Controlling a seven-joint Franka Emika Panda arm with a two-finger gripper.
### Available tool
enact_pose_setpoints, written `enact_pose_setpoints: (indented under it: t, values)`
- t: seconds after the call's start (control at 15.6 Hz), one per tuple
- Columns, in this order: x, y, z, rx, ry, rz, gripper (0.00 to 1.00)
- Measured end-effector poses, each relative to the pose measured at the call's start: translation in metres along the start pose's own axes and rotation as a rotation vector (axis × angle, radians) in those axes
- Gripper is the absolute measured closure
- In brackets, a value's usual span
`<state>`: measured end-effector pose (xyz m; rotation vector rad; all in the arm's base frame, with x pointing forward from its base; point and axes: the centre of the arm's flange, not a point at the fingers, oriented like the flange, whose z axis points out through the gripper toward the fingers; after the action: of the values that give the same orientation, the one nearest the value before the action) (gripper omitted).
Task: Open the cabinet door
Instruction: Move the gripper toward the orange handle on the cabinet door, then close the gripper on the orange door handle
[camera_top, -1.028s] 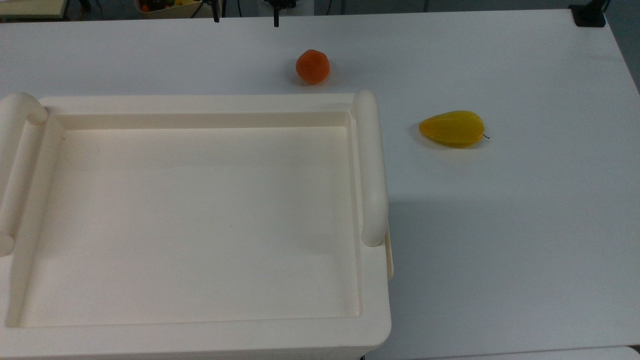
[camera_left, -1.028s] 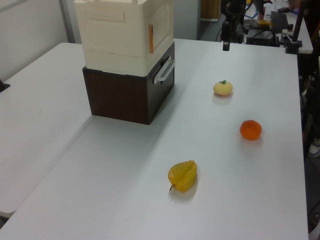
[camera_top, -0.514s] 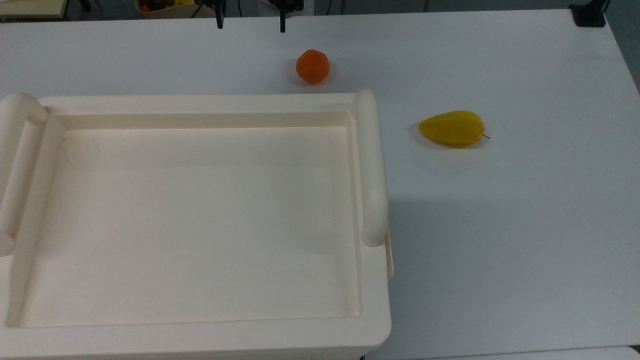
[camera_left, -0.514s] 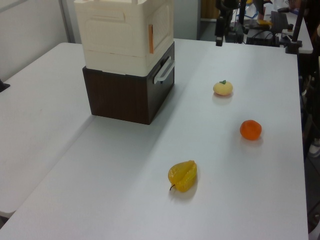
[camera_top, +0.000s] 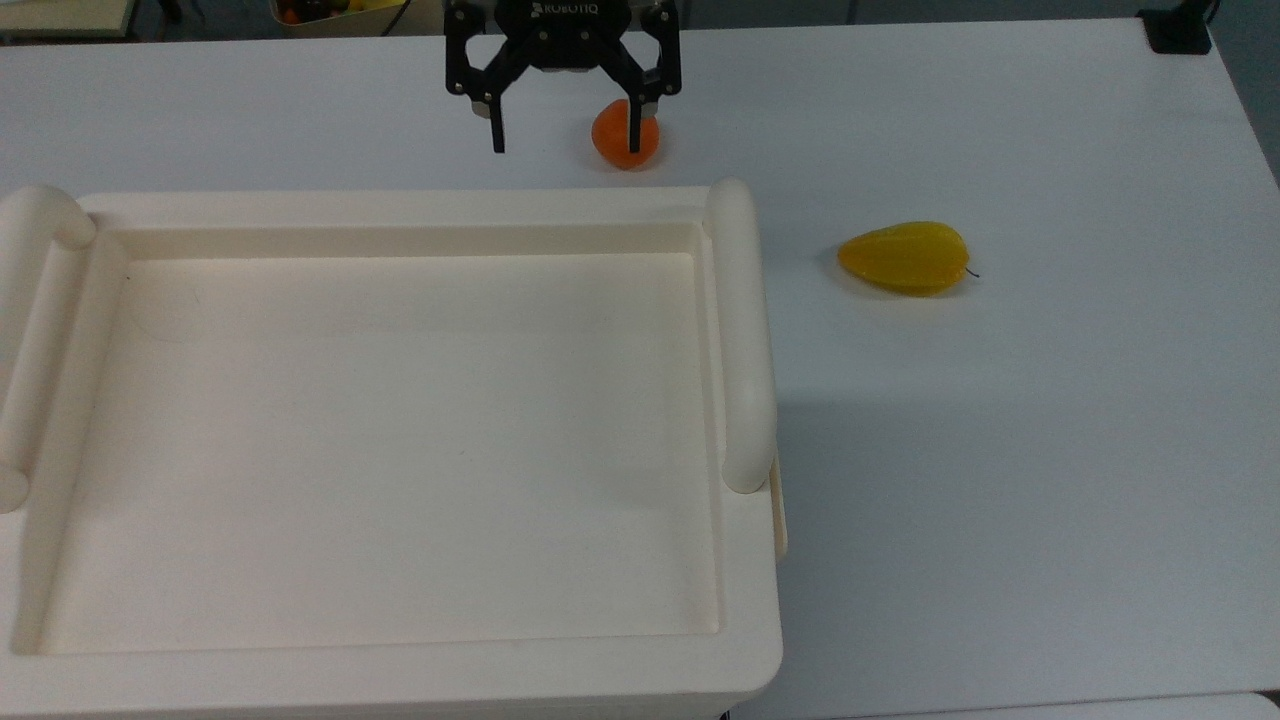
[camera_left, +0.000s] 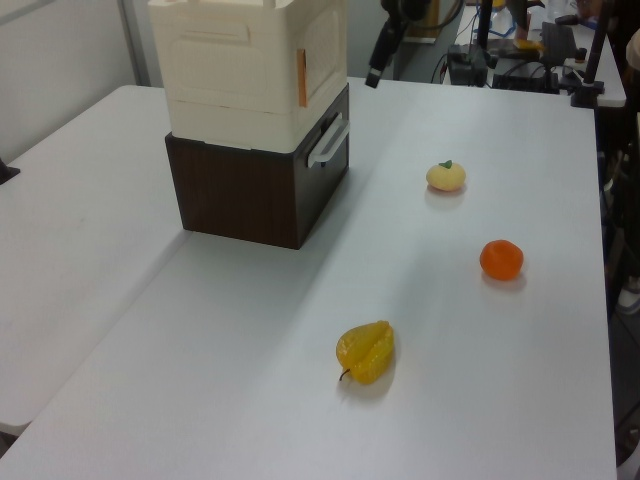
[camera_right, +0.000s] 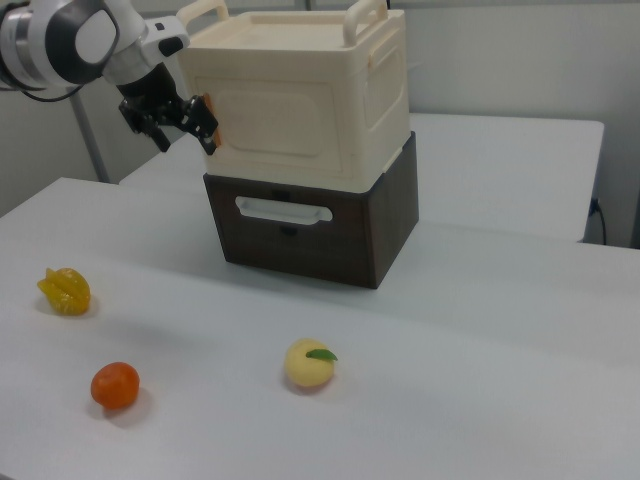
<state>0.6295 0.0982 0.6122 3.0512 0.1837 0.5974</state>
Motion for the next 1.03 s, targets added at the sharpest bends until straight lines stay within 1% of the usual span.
enact_pose_setpoints:
  t: [0.26, 0.45, 0.51, 0.58, 0.71, 0.77, 0.9, 0.96, 1.03]
  values:
    - [0.019, -0.018, 0.019, 0.025, 0.125, 0.074, 0.01]
    - [0.031, -0.022, 0.028, 0.033, 0.168, 0.094, 0.03]
    - [0.036, -0.022, 0.029, 0.036, 0.187, 0.095, 0.05]
    - [0.040, -0.022, 0.030, 0.038, 0.209, 0.096, 0.05]
    - [0.047, -0.023, 0.030, 0.027, 0.250, 0.082, 0.15]
    - [0.049, -0.023, 0.031, 0.014, 0.264, 0.070, 0.15]
    - [0.050, -0.028, 0.034, -0.004, 0.279, 0.045, 0.25]
    - [0.050, -0.032, 0.035, -0.005, 0.282, 0.035, 0.25]
    - [0.050, -0.038, 0.036, -0.005, 0.282, 0.025, 0.36]
